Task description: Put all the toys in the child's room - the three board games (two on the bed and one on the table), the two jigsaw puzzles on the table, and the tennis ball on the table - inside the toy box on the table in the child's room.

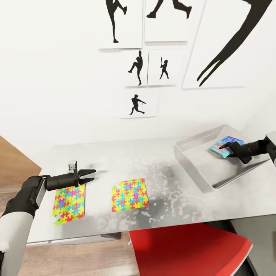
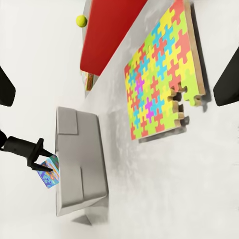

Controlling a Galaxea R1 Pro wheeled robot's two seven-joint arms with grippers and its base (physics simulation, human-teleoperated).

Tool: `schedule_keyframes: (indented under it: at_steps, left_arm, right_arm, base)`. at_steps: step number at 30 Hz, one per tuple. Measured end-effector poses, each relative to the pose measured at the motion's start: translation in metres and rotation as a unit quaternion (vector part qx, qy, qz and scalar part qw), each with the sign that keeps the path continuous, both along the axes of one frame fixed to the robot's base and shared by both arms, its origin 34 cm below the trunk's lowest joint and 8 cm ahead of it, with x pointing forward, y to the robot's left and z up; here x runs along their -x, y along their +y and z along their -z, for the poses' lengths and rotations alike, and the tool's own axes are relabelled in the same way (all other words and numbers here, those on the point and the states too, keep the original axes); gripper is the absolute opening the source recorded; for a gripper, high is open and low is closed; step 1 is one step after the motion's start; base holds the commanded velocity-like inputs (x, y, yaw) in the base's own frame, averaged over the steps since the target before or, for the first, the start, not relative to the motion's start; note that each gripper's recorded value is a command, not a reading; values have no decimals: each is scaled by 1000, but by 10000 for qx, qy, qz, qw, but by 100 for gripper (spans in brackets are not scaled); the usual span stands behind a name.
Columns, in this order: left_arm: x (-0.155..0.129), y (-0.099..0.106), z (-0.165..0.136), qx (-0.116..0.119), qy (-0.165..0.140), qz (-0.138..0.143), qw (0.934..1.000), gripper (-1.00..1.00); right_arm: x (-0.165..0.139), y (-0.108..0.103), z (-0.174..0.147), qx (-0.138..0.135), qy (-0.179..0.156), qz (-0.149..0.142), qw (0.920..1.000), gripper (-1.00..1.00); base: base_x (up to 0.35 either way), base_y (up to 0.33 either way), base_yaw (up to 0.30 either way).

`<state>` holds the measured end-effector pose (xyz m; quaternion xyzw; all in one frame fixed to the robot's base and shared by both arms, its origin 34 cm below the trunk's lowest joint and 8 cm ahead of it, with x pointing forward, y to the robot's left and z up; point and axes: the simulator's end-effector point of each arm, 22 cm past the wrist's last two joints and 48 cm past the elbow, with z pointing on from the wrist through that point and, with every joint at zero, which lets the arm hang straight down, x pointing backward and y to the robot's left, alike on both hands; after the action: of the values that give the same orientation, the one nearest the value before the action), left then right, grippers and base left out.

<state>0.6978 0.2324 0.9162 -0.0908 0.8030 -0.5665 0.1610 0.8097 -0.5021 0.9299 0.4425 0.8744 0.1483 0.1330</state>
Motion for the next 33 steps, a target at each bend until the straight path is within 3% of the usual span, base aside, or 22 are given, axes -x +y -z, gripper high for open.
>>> schedule_keyframes:
  at_steps: [33]
  left_arm:
    - [-1,2,-1,-3,-20,-7,10000,100]
  right_arm:
    - [-1,-6,-4,47,-41,35,10000,-100]
  base:
    - [0,0,0]
